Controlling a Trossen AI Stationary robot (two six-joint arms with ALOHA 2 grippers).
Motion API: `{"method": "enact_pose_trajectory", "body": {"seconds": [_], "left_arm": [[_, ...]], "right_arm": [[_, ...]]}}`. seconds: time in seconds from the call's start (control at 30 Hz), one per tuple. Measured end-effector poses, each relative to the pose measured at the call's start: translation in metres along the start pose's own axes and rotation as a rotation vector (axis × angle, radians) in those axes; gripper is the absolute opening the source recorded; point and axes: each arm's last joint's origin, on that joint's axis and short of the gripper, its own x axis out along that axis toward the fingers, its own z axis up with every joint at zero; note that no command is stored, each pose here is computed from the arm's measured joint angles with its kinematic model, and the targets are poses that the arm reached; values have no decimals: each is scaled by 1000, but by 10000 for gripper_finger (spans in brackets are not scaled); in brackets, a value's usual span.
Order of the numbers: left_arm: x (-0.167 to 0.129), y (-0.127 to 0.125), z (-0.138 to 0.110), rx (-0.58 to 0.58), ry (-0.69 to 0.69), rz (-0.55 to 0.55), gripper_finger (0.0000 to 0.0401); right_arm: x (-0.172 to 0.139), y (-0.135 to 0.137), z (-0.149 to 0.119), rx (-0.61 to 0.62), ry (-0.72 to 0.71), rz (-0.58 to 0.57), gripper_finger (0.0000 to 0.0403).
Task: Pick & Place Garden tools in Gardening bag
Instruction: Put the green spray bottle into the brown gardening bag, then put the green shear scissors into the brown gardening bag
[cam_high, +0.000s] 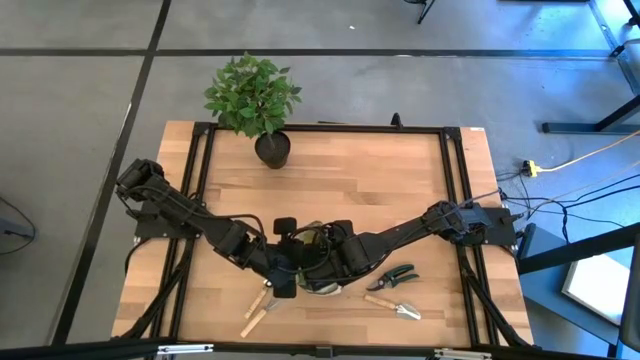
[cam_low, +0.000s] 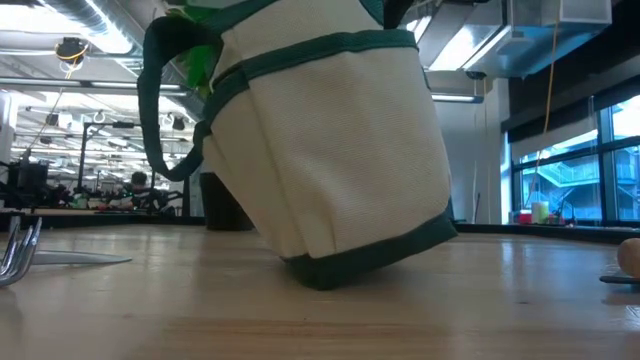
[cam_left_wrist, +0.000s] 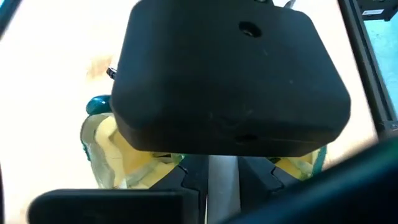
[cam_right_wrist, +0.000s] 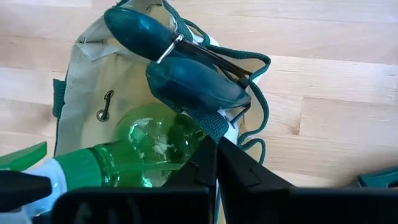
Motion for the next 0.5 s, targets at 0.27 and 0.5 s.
{"method": "enact_pose_trajectory", "body": {"seconds": [0.27,0.5], "left_arm": [[-1,-2,-1,15,-13,27,117],[-1,-3,-1,-17,-9,14,195]], "right_arm": [[0,0,0,1,1,3,6],[0,0,0,-3,1,4,6]]}}
